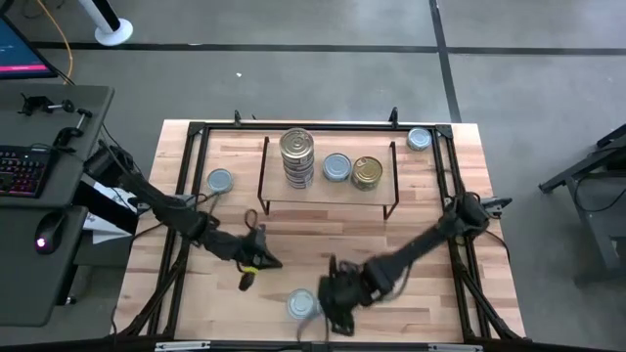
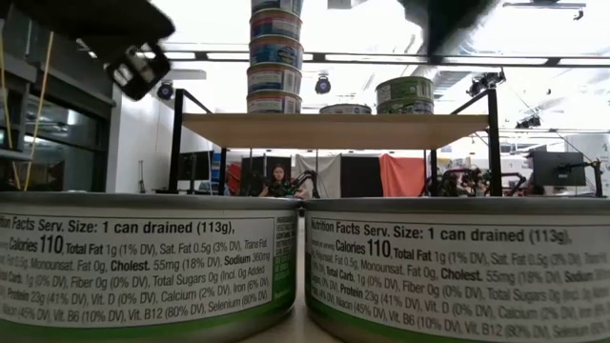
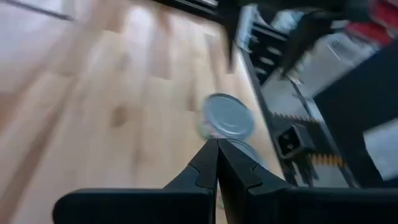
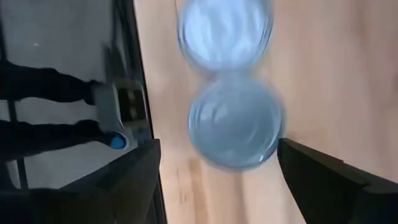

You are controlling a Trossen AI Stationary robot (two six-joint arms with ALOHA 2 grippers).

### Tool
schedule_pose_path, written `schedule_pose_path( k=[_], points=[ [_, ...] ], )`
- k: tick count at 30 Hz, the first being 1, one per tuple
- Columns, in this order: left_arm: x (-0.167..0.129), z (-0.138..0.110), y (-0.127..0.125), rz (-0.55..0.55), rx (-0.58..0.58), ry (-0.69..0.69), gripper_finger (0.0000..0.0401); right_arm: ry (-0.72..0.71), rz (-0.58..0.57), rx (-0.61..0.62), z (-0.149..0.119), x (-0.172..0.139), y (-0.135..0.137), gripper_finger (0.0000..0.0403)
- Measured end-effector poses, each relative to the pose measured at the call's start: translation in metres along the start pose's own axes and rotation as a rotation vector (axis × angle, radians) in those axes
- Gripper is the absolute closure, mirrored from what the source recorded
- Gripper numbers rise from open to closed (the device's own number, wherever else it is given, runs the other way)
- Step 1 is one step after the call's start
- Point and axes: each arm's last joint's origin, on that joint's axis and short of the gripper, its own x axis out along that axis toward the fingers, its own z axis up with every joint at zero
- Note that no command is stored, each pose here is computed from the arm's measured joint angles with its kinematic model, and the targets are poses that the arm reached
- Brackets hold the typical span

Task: Stack canned seafood by type on shelf
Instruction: Stack the white-green tuna can on top of the white-green tuna can on the shelf

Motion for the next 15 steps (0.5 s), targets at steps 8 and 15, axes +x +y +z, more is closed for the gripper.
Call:
schedule_pose_path(
  k=[8,15],
  points=[
    [0.067,0.015,-0.033,-0.032,0.144,0.058,0.0401,-0.072,-0.084,0.095,-0.062,0.035,0.024,0.0207],
    [0.131,0.03,-0.057,-0.025,0.219,0.036,0.0401,-0.298,-0.132,0.118,-0.08,0.035,0.043,0.0384]
  ],
)
